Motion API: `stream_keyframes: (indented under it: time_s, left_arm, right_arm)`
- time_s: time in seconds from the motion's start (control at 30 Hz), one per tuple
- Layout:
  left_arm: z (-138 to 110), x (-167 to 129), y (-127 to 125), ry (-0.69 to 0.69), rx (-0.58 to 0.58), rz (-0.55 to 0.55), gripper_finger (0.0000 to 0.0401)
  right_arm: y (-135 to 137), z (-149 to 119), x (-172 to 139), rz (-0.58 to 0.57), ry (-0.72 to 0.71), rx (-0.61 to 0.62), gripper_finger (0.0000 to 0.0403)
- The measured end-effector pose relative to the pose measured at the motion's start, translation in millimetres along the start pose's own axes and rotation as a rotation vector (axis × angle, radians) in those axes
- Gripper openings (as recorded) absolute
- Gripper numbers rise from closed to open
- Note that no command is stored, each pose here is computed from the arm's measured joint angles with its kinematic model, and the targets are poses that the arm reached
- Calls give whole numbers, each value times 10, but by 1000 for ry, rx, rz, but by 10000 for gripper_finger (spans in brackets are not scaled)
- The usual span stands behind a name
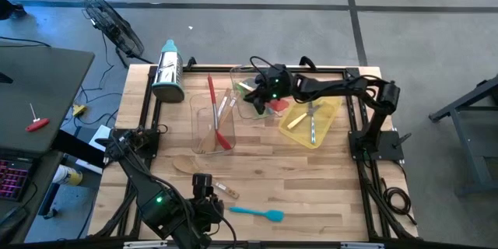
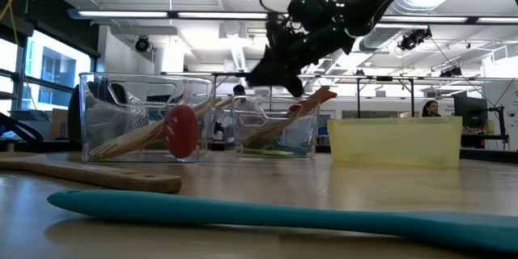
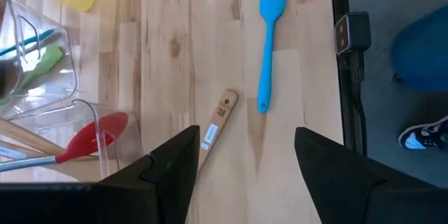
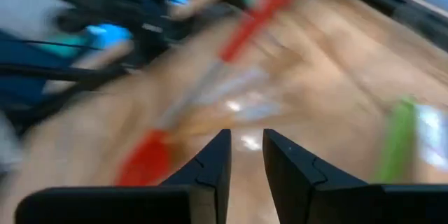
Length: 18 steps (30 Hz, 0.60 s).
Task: Pick & Place Kitchen Items
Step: Put the blue spatula into the top right transparent bin
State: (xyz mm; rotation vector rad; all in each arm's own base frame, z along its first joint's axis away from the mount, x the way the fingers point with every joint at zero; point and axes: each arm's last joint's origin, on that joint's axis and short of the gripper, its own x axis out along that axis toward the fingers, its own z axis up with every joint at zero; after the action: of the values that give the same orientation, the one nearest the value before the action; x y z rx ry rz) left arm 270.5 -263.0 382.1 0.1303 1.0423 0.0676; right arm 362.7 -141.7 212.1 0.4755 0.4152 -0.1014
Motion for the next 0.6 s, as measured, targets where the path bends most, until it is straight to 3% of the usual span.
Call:
stream_keyframes:
  time_s: [0.07,0.13,0.23,0.3,0.43,0.6]
  left_arm:
    - [-9,18,-10,8,-5,-1,228]
    - [-36,69,-24,28,-3,12,228]
    - [-79,164,-51,59,13,33,228]
    - [-107,228,-63,78,18,50,228]
    - [-155,372,-112,87,6,72,228]
    - [-186,505,-172,80,1,69,228]
  right_arm:
    - [91,62,-31,167,-12,-32,75]
    - [232,98,-74,412,12,-100,75]
    - [496,95,-130,758,78,-173,75]
    - [677,47,-151,926,150,-187,75]
    - [1029,-125,-139,1172,315,-176,73]
    - [1475,-448,-116,1296,508,-129,68]
